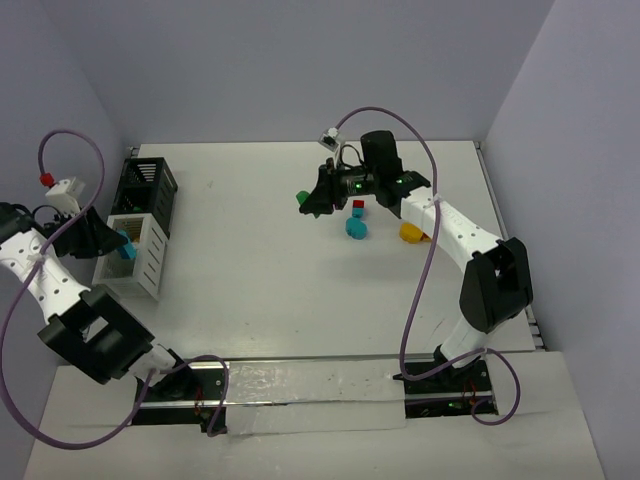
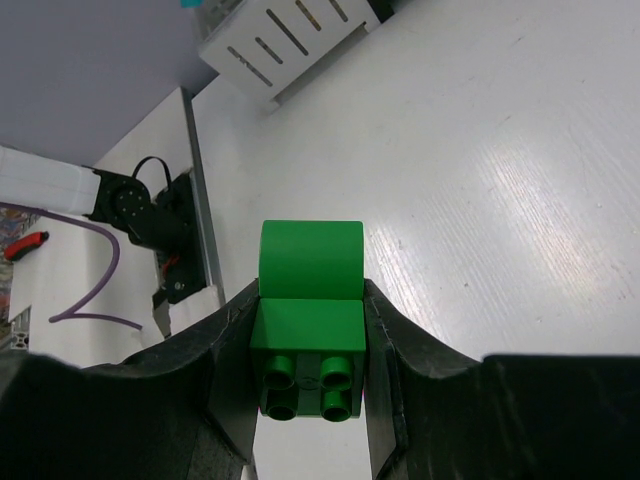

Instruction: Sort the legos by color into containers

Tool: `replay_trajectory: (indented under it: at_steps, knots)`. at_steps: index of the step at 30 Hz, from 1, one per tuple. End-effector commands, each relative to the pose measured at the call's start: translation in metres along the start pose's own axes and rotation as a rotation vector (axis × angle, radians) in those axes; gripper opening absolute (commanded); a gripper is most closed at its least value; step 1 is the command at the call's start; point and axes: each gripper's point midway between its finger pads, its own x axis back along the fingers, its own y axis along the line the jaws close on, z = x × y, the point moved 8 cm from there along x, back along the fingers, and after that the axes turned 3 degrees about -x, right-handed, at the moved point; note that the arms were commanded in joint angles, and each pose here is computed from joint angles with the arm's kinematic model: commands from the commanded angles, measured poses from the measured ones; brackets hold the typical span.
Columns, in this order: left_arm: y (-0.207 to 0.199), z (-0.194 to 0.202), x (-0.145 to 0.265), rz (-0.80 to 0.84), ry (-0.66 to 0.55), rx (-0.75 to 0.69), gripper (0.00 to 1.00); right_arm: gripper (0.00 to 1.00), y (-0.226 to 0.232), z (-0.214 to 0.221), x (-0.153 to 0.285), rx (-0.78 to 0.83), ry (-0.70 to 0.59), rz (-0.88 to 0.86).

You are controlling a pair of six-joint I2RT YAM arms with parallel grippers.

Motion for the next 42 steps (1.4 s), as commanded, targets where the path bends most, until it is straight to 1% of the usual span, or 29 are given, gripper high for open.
replay_trajectory:
  at_steps: [1, 6, 15, 17, 18, 19, 21, 24, 27, 28, 29, 33, 35, 37, 39, 40, 42]
  knots:
    - [0.002, 0.012, 0.0, -0.017, 0.022, -0.056, 0.09, 0.0, 0.015, -0.009, 0.007, 0.075, -0.034, -0.019]
    - [0.012, 0.017, -0.007, -0.075, 0.021, -0.06, 0.15, 0.0, 0.01, -0.007, 0.008, 0.064, -0.028, -0.023]
    - [0.028, 0.009, -0.005, -0.178, 0.015, -0.084, 0.18, 0.0, 0.005, -0.006, 0.008, 0.053, -0.023, -0.026]
    - [0.029, 0.011, -0.004, -0.205, 0.02, -0.089, 0.21, 0.0, 0.004, -0.005, 0.008, 0.049, -0.021, -0.025]
    - [0.03, 0.011, -0.003, -0.221, 0.019, -0.1, 0.26, 0.0, 0.004, -0.004, 0.008, 0.048, -0.019, -0.023]
    - [0.031, 0.011, -0.003, -0.228, 0.018, -0.104, 0.28, 0.0, 0.003, -0.004, 0.008, 0.047, -0.019, -0.022]
    - [0.031, 0.012, -0.003, -0.231, 0.026, -0.113, 0.41, 0.0, 0.002, -0.004, 0.008, 0.046, -0.017, -0.021]
    - [0.031, 0.012, -0.003, -0.221, 0.032, -0.118, 0.54, 0.0, 0.001, -0.004, 0.008, 0.05, -0.013, -0.02]
    - [0.029, 0.012, -0.004, -0.19, 0.031, -0.109, 0.73, 0.0, 0.0, -0.005, 0.006, 0.052, -0.011, -0.021]
    - [0.028, 0.011, -0.004, -0.177, 0.034, -0.103, 0.81, 0.0, 0.0, -0.006, 0.006, 0.054, -0.009, -0.022]
    - [0.028, 0.011, -0.004, -0.168, 0.036, -0.099, 0.85, 0.0, 0.0, -0.006, 0.006, 0.053, -0.009, -0.022]
    - [0.025, 0.005, -0.004, -0.127, 0.013, -0.102, 0.87, 0.0, 0.0, -0.006, 0.006, 0.055, -0.009, -0.024]
    - [0.019, -0.007, 0.0, -0.084, -0.034, -0.117, 0.86, 0.0, 0.001, -0.006, 0.006, 0.063, -0.008, -0.032]
    - [0.008, -0.029, 0.001, -0.028, -0.105, -0.116, 0.85, 0.0, 0.005, -0.009, 0.008, 0.085, -0.018, -0.049]
    - [-0.011, -0.054, -0.004, 0.05, -0.143, -0.165, 0.83, 0.0, 0.008, -0.011, 0.008, 0.096, -0.023, -0.065]
    - [-0.02, -0.063, -0.008, 0.09, -0.157, -0.165, 0.83, 0.0, 0.01, -0.014, 0.007, 0.107, -0.028, -0.075]
    - [-0.055, -0.086, -0.024, 0.223, -0.197, -0.206, 0.82, 0.0, 0.015, -0.016, 0.004, 0.126, -0.026, -0.105]
